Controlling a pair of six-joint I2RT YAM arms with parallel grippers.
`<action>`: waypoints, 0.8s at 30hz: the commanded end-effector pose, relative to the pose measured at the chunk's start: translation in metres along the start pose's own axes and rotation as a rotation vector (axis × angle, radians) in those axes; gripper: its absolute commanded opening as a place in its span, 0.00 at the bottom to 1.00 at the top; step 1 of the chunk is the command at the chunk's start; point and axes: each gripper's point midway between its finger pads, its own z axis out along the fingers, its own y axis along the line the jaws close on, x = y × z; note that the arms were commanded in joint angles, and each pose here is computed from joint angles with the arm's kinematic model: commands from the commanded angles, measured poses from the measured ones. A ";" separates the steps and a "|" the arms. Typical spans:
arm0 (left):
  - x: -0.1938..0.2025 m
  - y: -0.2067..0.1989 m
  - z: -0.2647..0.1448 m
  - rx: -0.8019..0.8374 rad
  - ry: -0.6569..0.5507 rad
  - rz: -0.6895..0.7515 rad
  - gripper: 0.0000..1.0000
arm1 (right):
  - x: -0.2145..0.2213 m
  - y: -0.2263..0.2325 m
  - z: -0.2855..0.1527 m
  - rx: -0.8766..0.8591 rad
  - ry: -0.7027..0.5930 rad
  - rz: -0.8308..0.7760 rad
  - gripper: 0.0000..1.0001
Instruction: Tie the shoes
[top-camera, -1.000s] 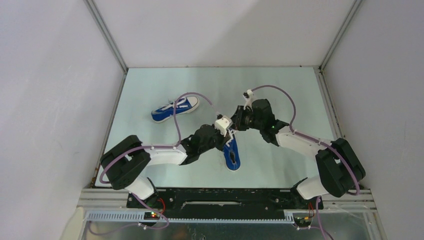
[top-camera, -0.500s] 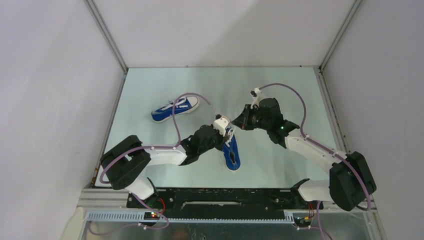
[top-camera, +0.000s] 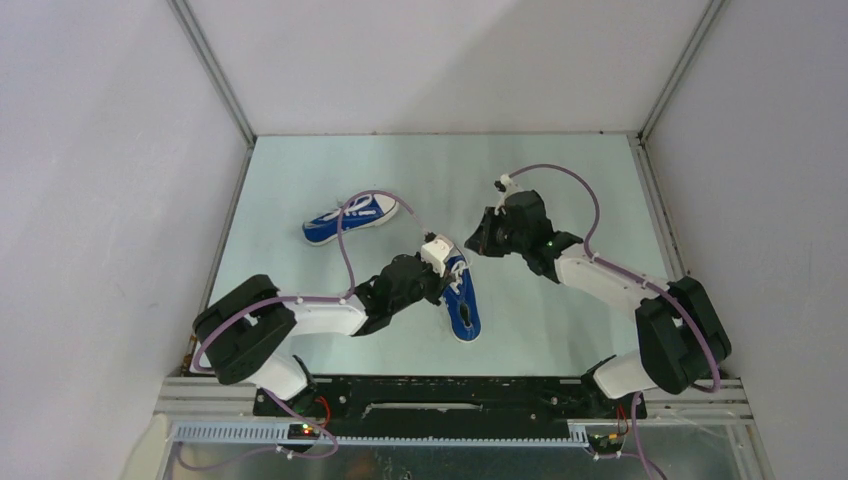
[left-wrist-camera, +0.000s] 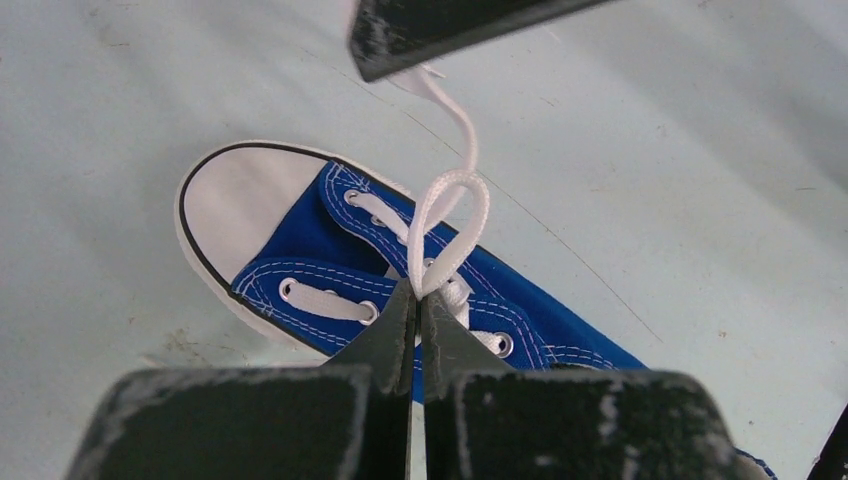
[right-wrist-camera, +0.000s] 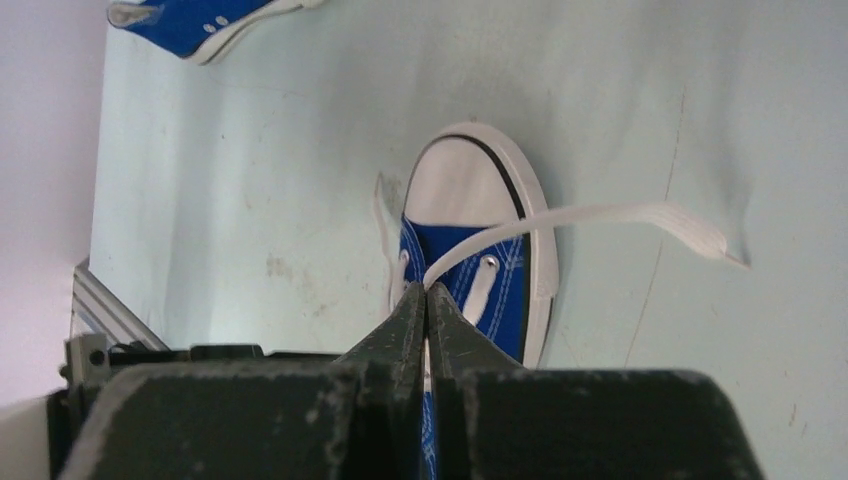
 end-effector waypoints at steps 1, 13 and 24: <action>-0.022 -0.006 0.004 0.033 -0.053 0.009 0.00 | -0.038 0.035 0.006 -0.067 -0.090 -0.038 0.03; -0.018 -0.007 0.015 0.028 0.000 0.017 0.00 | -0.031 0.068 -0.003 -0.132 -0.070 -0.054 0.04; -0.020 0.015 0.009 -0.047 -0.020 -0.069 0.00 | -0.008 0.059 -0.028 -0.040 -0.017 -0.057 0.06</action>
